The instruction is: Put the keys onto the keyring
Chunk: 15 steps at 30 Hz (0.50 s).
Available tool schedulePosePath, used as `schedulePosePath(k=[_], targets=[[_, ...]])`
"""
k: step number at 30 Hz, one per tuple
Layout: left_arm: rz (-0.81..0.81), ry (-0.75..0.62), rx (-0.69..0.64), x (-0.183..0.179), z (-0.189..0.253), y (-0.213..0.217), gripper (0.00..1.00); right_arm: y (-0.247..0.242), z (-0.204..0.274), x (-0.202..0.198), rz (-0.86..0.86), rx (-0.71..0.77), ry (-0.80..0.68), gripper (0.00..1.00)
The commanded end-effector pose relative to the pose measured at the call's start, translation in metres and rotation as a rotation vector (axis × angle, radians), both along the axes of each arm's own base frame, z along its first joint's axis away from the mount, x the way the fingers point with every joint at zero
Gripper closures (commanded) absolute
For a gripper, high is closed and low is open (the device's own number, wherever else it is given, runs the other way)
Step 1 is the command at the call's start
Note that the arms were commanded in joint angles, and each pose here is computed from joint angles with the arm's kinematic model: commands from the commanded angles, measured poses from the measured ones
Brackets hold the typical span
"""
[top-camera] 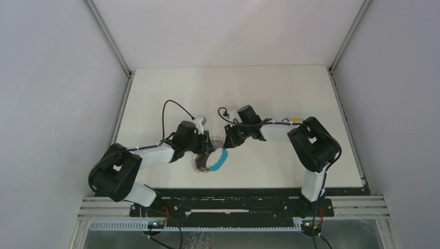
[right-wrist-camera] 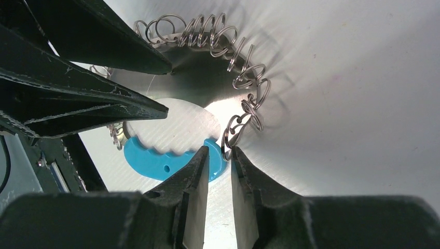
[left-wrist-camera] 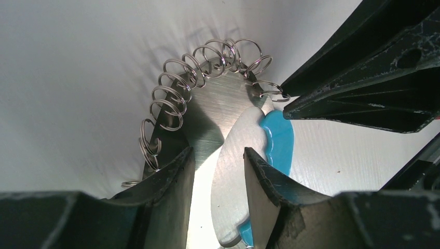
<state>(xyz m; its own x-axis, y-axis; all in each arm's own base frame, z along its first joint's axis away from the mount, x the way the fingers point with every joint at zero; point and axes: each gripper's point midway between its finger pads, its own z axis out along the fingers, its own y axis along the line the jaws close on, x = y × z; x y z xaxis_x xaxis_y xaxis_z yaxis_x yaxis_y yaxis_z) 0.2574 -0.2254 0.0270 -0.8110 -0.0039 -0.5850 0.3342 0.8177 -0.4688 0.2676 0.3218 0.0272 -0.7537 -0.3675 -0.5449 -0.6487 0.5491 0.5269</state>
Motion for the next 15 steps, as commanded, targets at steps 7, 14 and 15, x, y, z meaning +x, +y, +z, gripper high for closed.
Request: schedulePosePath(k=[7, 14, 15], targets=[[-0.010, -0.001, 0.027, -0.002, -0.004, 0.005, 0.55, 0.005, 0.017, 0.009, -0.028, -0.012, -0.069, 0.82], [-0.011, 0.001, 0.027, -0.002, -0.004, 0.005, 0.55, 0.004, 0.015, 0.005, -0.019, -0.055, -0.100, 0.80], [-0.012, 0.002, 0.027, -0.003, -0.005, 0.005, 0.55, 0.006, 0.017, 0.004, -0.009, -0.053, -0.107, 0.80]])
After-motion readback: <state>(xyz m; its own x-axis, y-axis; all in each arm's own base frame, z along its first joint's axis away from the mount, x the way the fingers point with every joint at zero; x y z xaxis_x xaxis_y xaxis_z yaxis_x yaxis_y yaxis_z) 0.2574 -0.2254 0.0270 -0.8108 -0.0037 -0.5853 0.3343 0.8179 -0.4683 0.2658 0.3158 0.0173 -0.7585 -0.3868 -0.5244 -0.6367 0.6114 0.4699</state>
